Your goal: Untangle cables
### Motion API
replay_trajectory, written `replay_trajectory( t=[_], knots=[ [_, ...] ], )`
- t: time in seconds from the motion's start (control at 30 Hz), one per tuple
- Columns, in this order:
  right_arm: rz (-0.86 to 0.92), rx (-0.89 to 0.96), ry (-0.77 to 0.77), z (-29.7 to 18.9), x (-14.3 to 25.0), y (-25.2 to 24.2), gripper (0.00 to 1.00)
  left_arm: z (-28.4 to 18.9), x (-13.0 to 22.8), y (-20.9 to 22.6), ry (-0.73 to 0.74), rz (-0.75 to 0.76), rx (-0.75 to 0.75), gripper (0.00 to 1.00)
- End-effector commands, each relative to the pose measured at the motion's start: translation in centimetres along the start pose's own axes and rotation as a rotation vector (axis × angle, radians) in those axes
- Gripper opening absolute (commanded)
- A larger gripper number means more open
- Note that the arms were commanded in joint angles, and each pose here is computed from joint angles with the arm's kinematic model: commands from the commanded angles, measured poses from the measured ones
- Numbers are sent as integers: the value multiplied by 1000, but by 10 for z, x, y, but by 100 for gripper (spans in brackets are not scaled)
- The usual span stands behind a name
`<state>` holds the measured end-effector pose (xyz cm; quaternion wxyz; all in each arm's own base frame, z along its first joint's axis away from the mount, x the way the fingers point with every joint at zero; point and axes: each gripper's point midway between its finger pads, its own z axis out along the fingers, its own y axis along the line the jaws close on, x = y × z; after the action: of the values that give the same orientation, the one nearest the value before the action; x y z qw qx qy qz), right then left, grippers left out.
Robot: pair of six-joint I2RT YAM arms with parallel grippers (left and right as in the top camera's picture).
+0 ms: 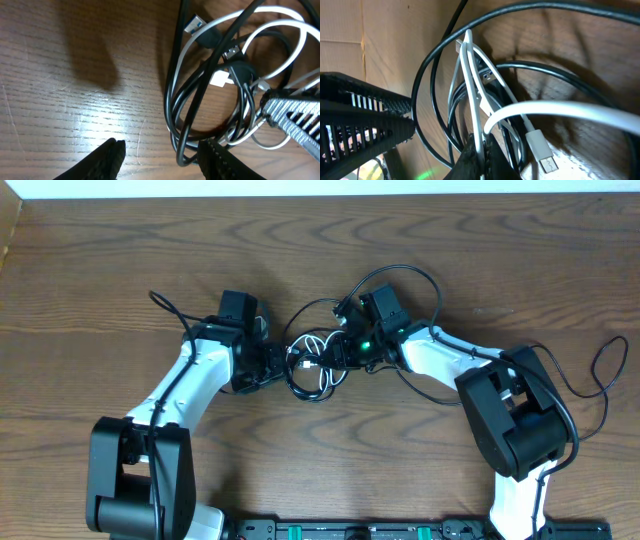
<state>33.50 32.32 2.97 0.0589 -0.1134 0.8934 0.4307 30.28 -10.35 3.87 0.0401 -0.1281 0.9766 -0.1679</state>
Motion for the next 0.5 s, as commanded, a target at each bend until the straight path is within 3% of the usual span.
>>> replay_trajectory(
  t=[0.0, 0.47],
  knots=[
    [-47, -2, -11, -2, -3, 14, 2, -3, -6, 1, -42, 6, -41, 53],
    [-68, 42, 1, 9, 6, 17, 1, 9, -1, 10, -80, 5, -127, 53]
  ],
)
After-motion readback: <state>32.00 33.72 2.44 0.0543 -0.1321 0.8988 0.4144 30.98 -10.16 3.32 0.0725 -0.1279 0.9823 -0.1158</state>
